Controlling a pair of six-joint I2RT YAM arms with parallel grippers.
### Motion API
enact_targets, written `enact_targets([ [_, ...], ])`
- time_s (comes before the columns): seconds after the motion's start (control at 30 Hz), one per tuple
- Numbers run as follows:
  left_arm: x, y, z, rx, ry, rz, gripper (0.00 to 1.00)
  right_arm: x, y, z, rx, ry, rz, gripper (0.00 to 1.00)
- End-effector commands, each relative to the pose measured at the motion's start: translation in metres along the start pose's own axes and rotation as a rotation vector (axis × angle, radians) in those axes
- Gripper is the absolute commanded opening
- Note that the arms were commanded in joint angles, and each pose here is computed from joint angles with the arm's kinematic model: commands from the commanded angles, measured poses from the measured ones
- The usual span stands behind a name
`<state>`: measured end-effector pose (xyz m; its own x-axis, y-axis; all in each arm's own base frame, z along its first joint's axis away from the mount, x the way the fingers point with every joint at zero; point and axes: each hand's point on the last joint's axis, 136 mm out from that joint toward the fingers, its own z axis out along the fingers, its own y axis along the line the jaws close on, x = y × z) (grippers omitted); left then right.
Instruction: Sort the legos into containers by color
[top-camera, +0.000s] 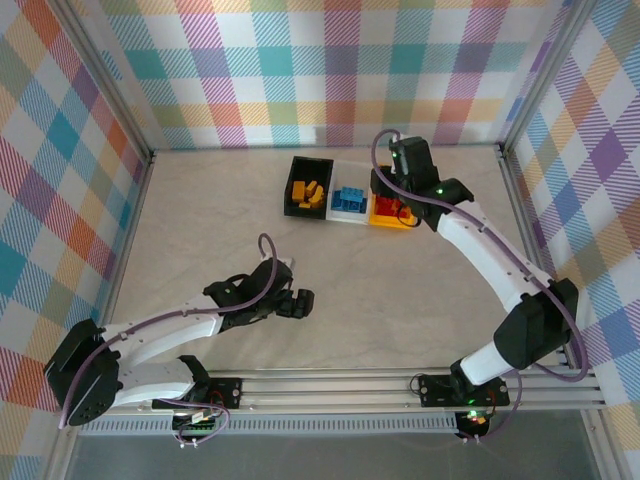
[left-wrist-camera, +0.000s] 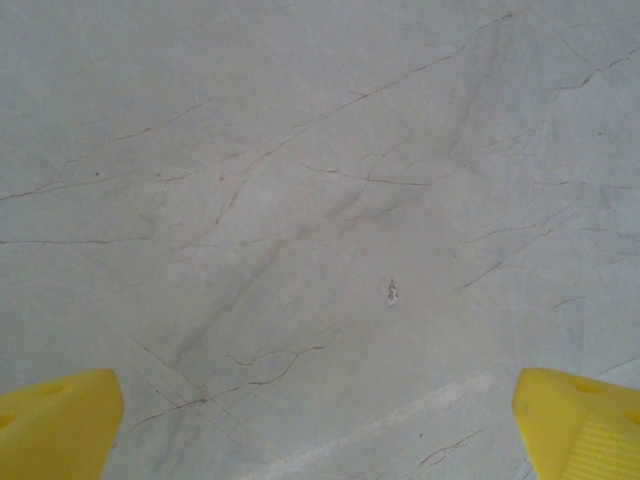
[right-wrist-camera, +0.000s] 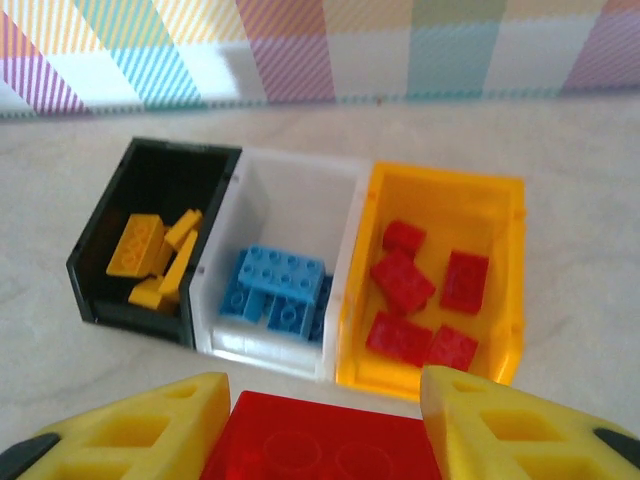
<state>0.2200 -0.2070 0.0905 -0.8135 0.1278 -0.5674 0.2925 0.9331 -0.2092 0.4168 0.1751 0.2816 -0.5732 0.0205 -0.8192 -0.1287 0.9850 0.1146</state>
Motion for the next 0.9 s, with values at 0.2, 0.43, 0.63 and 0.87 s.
enact_targets([
  [0.2, 0.004, 0.013, -0.007, -0.025, -0.017, -0.020, 1.00, -0.022, -0.028, 0.067, 0.093, -0.069, -0.009, 0.49],
  [0.43, 0.010, 0.022, -0.007, -0.048, -0.014, -0.025, 1.00, 0.005, -0.063, 0.130, 0.114, 0.117, 0.142, 0.49],
  [0.63, 0.011, 0.027, -0.006, -0.059, -0.013, -0.031, 1.00, 0.030, -0.075, 0.170, 0.116, 0.228, 0.190, 0.49],
  [0.87, 0.011, 0.029, -0.002, -0.066, -0.004, -0.028, 1.00, 0.050, -0.084, 0.200, 0.133, 0.299, 0.206, 0.48],
])
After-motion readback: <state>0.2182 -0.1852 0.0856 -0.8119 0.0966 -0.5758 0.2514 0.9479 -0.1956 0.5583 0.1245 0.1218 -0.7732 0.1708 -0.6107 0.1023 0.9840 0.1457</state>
